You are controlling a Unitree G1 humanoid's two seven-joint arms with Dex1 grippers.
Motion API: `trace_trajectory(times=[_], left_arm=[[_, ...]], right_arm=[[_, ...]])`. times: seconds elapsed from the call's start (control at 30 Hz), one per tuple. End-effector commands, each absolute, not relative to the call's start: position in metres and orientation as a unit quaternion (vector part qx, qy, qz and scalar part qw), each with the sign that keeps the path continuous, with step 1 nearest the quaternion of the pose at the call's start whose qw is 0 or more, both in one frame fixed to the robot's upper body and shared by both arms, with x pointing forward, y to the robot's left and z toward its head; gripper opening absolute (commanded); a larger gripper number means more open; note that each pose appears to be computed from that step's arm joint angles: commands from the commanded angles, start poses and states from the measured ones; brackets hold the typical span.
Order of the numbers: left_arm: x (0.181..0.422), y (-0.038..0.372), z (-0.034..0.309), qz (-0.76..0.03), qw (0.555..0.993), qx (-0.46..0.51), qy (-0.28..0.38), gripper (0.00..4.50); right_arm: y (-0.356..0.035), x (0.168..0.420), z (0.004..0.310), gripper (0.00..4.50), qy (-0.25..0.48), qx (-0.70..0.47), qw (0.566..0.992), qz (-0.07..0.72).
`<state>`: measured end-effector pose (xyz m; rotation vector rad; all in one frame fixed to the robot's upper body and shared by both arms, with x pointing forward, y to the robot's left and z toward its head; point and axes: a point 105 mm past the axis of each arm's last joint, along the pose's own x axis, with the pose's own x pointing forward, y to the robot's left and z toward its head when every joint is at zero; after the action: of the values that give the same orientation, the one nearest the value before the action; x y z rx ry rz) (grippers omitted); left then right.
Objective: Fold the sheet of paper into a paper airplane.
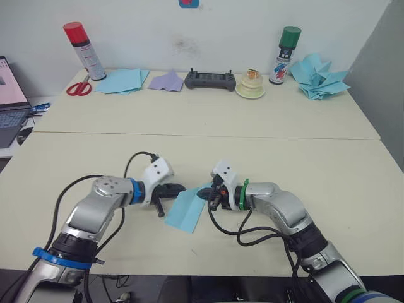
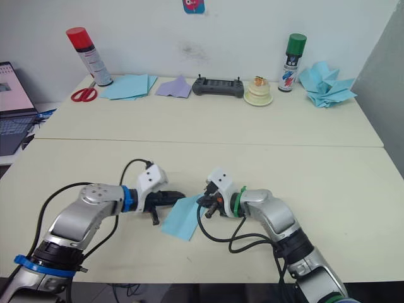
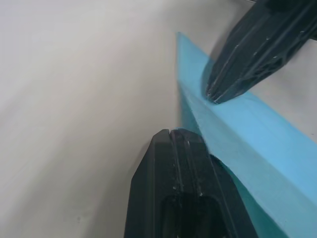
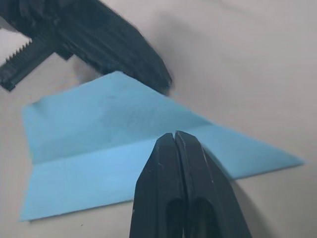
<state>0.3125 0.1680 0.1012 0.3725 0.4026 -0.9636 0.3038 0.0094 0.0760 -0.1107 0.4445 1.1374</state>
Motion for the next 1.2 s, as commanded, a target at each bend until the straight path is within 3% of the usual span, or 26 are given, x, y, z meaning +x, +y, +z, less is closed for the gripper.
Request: trace_trajectory(times=[0.03,0.17,0.33,0.57,0.73,0.97,1.2], left_arm=[[0.312,0.168,0.137,-0.457,0.862,0.176,0.129,0.06],[0.297,0.160,0.134,-0.486,0.845,0.179,0.135,0.06],[0.288,0.156,0.101,-0.488,0.831,0.202,0.174,0.06],[0.278,0.153,0.060,-0.493,0.813,0.223,0.215,0.06],[0.277,0.153,0.054,-0.494,0.811,0.225,0.217,0.06],[0.281,0.153,0.056,-0.492,0.814,0.224,0.214,0.06],[0.281,0.152,0.055,-0.491,0.815,0.220,0.215,0.06]], right_arm=[[0.003,0.307,0.073,0.00,0.214,-0.073,0.823,0.522],[-0.001,0.306,0.071,0.00,0.216,-0.076,0.819,0.526],[-0.001,0.304,0.077,0.00,0.207,-0.071,0.816,0.535],[0.003,0.295,0.093,0.00,0.140,-0.094,0.799,0.577],[0.001,0.295,0.097,0.00,0.111,-0.083,0.806,0.576],[-0.033,0.322,0.059,0.00,0.165,-0.085,0.861,0.474],[-0.058,0.333,0.044,0.00,0.202,-0.050,0.901,0.381]])
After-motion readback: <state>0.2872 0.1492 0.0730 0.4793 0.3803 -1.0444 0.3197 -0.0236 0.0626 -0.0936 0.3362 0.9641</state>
